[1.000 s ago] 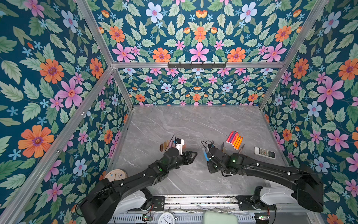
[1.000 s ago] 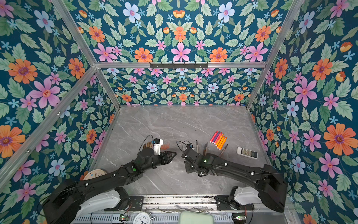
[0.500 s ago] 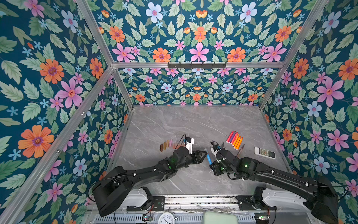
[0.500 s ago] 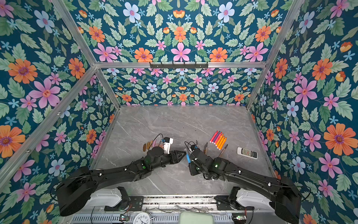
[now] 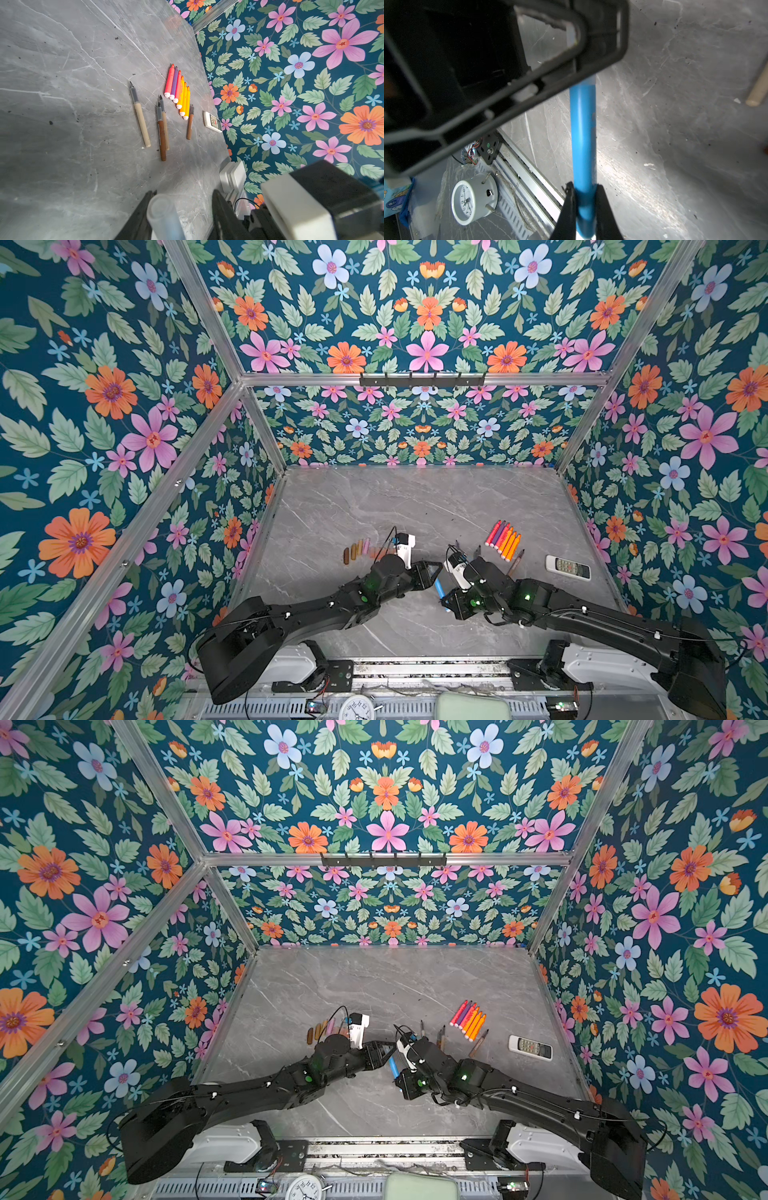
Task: Remove pen caps from pens
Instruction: Open the pen cap on the pen.
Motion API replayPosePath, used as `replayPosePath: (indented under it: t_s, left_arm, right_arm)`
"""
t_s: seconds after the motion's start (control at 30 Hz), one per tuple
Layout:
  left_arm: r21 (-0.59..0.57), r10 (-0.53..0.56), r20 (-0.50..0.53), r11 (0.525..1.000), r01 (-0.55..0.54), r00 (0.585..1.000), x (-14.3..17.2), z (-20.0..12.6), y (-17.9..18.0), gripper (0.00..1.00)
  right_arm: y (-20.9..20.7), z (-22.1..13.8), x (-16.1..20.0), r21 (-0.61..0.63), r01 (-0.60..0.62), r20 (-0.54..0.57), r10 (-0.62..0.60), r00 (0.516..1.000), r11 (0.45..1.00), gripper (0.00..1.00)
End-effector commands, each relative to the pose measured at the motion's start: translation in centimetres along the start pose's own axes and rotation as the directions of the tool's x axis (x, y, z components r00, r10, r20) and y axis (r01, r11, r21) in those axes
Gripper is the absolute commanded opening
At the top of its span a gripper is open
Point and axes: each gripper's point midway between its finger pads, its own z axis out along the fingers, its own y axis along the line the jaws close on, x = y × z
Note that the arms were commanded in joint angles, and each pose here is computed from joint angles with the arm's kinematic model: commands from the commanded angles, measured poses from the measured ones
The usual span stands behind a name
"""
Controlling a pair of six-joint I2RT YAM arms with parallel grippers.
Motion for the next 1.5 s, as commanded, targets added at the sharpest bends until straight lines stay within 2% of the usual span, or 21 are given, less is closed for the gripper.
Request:
replayPosePath:
  t_s: [0.0,0.1,0.23,0.33,0.43,0.53,0.67,1.03,1.1,1.17,1.2,1.47]
  left_arm:
    - [-0.009,0.025,0.021,1.000,-0.024,0.999,-0.5,-0.1,-0.1,0.37]
    - [-0.007,0.026,0.023,1.000,-0.026,0.999,-0.6,-0.2,-0.2,0.23]
    - [-0.005,0.026,0.017,1.000,-0.026,1.000,-0.5,-0.1,-0.2,0.00]
    - [-0.005,0.022,0.009,1.000,-0.022,1.000,-0.4,0.0,-0.3,0.00]
    - [0.011,0.014,0.001,1.000,-0.014,1.000,-0.3,0.1,-0.6,0.00]
    - [0.028,0.003,-0.005,1.000,-0.003,1.000,-0.1,0.2,-0.7,0.00]
    - [0.046,-0.009,-0.010,0.999,0.010,1.000,0.0,0.2,-1.0,0.00]
    - [0.108,-0.038,0.003,0.993,0.038,0.999,-0.1,-0.5,-1.7,0.00]
    - [0.119,-0.043,0.007,0.992,0.042,0.999,-0.1,-0.7,-1.8,0.00]
    - [0.116,-0.044,0.010,0.992,0.042,0.999,-0.1,-0.9,-1.8,0.00]
    - [0.114,-0.044,0.011,0.993,0.042,0.999,-0.1,-1.0,-1.7,0.00]
    - [0.048,-0.021,0.063,0.999,0.018,0.998,-1.5,-1.8,-0.6,0.00]
  right_arm:
    - [0.7,0.1,-0.2,-0.033,0.019,0.005,-0.019,1.000,0.999,0.00]
    - [0.5,0.0,-0.2,-0.029,0.016,0.010,-0.015,1.000,0.999,0.00]
    - [0.2,-0.2,-0.2,-0.016,0.014,0.021,-0.014,1.000,1.000,0.00]
    - [0.2,-0.2,-0.3,-0.013,0.011,0.025,-0.011,1.000,1.000,0.00]
    - [0.2,-0.2,-0.5,-0.011,0.011,0.031,-0.010,0.999,1.000,0.25]
    - [0.3,-0.2,-0.8,-0.004,0.011,0.040,-0.011,0.999,1.000,0.39]
    - [0.4,0.0,-1.6,0.010,0.021,0.049,-0.021,0.999,1.000,0.40]
    - [0.3,1.3,-2.2,0.034,0.028,0.040,-0.029,0.999,0.999,0.36]
    - [0.4,1.4,-2.2,0.030,0.027,0.037,-0.028,0.999,0.999,0.27]
    - [0.4,1.5,-2.1,0.025,0.025,0.034,-0.026,0.999,0.999,0.02]
    - [0.4,1.5,-2.0,0.025,0.024,0.032,-0.025,0.999,0.999,0.00]
    - [0.2,1.8,-1.0,0.007,0.012,0.006,-0.012,1.000,1.000,0.00]
